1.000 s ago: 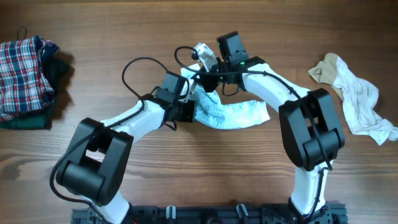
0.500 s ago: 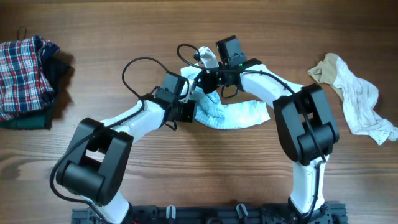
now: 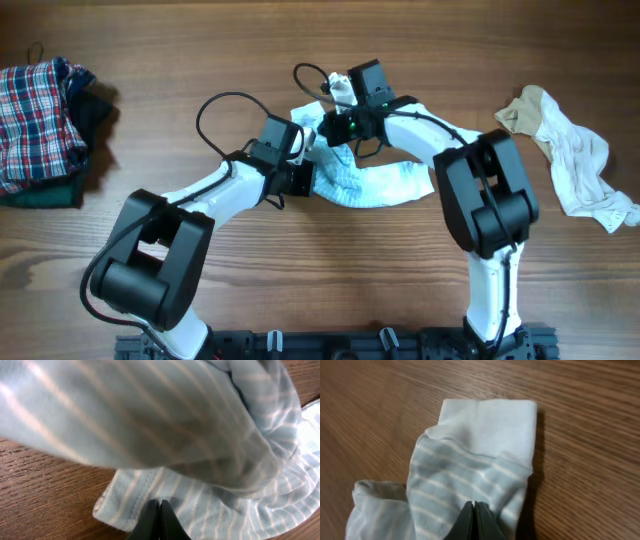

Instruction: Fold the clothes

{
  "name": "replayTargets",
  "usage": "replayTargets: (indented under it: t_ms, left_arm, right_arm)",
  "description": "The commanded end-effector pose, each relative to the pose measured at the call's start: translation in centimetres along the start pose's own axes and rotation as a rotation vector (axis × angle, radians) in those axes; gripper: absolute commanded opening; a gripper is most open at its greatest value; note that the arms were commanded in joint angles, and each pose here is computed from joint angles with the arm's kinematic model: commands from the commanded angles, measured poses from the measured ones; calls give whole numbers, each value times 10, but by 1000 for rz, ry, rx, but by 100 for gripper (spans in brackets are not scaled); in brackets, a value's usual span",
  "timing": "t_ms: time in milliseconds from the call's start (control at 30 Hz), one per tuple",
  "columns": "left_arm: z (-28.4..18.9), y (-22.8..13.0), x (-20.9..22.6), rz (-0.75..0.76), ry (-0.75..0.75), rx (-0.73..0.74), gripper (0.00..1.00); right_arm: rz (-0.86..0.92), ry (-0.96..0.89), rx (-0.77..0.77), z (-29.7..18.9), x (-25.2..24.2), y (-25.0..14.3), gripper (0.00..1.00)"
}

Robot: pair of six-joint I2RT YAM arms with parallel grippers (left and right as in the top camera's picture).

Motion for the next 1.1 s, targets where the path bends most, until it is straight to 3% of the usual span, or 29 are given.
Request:
replayTargets:
  t_ms: [0,267,433,567,867,1067]
  left_arm:
    - [23,-68,22,-63,81,205,4]
    - [23,-68,23,-63,81,206,4]
    - [23,-68,23,-63,81,205,4]
    - [23,-67,23,-62,80,202,4]
    - [23,-48,30,-43,121,118,4]
    - [-6,16,30,-2,182,-102,4]
  right_arm:
    - [49,-42,20,11,-15,-4,4]
    - [225,-188,-71,-9,-61,22,4]
    - [332,-324,-121,-55,-140,37,4]
    - [321,-348,-145,-80,-180,40,4]
    - [249,-303,-198,-86,-183,55,4]
    - [291,-314,-133,-89,-184,38,4]
Point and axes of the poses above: each gripper's point midway between its finger pads, its own z axis out along the fingers, its own x axis along the line the jaws close on, y = z × x, the point moved 1 cm from there along -z, back along the fingers, and after that the axes turned 9 degrees about z, right-handed, at the moved point
